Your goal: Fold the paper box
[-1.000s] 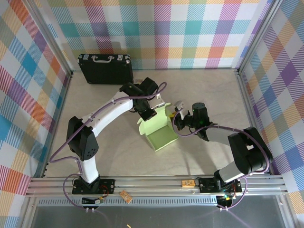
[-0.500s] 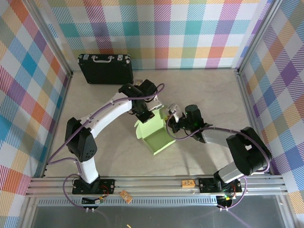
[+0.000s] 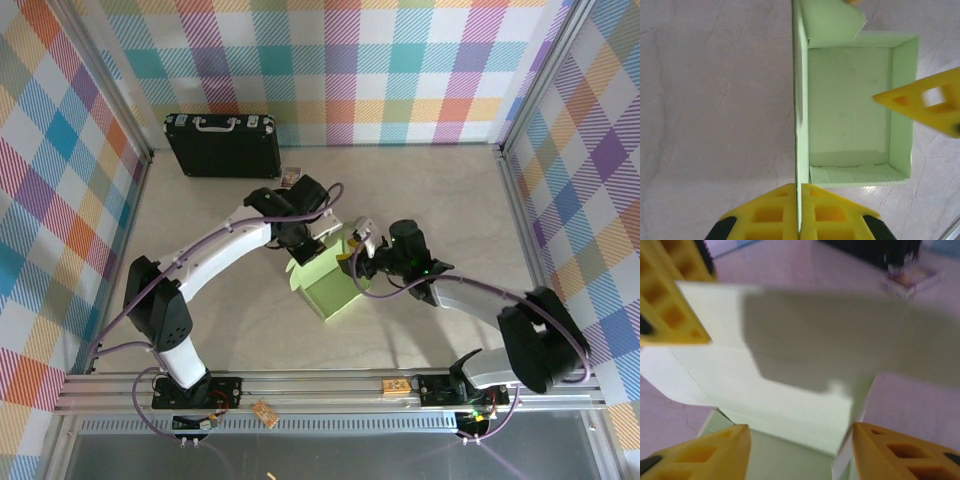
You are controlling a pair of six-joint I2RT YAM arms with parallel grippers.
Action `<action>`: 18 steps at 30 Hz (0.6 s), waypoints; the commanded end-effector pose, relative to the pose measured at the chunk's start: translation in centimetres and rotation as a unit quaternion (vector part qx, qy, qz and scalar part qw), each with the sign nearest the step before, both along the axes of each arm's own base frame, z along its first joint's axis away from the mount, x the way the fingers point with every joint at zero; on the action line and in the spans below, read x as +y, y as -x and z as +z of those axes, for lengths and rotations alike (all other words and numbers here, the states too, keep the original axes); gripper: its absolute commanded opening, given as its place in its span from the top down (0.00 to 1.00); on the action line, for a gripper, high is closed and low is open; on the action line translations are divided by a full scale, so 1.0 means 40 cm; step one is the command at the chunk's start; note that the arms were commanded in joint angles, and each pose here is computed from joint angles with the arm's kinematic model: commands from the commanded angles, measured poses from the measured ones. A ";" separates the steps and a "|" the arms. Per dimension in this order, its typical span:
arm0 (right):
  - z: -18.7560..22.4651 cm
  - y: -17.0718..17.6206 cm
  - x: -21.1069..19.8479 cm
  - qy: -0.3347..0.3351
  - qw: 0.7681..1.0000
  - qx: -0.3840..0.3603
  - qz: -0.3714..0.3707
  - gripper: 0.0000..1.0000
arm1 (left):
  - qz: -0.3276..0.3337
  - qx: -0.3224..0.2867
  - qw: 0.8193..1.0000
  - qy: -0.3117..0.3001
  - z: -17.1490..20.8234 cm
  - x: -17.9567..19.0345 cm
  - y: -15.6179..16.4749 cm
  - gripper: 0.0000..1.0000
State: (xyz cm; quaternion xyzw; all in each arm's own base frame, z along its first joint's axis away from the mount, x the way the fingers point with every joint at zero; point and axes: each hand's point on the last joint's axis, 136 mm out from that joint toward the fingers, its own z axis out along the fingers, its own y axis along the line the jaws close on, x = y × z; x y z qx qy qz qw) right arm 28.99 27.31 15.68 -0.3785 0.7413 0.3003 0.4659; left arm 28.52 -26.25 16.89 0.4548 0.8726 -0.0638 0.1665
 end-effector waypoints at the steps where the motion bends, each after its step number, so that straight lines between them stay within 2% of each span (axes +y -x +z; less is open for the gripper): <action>1: 0.049 0.051 -0.004 0.004 0.999 -0.028 0.041 0.35 | -0.041 -0.051 0.998 0.025 0.048 -0.003 0.008 1.00; 4: 0.066 0.081 -0.032 0.015 0.998 -0.036 0.043 0.30 | -0.065 -0.072 0.995 0.023 0.068 0.011 0.017 1.00; 7: 0.092 0.073 -0.085 -0.007 0.999 -0.047 0.002 0.31 | -0.076 -0.082 0.993 0.026 0.092 0.023 0.020 1.00; 10: 0.108 0.028 -0.149 -0.035 0.996 -0.045 -0.065 0.35 | -0.104 -0.086 0.990 0.047 0.107 0.015 0.038 1.00; 15: 0.083 -0.051 -0.230 -0.033 0.987 -0.004 -0.158 0.41 | -0.137 -0.085 0.985 0.061 0.111 0.010 0.065 1.00; 18: 0.067 -0.073 -0.233 -0.042 0.988 0.016 -0.146 0.43 | -0.151 -0.080 0.984 0.061 0.108 0.009 0.071 1.00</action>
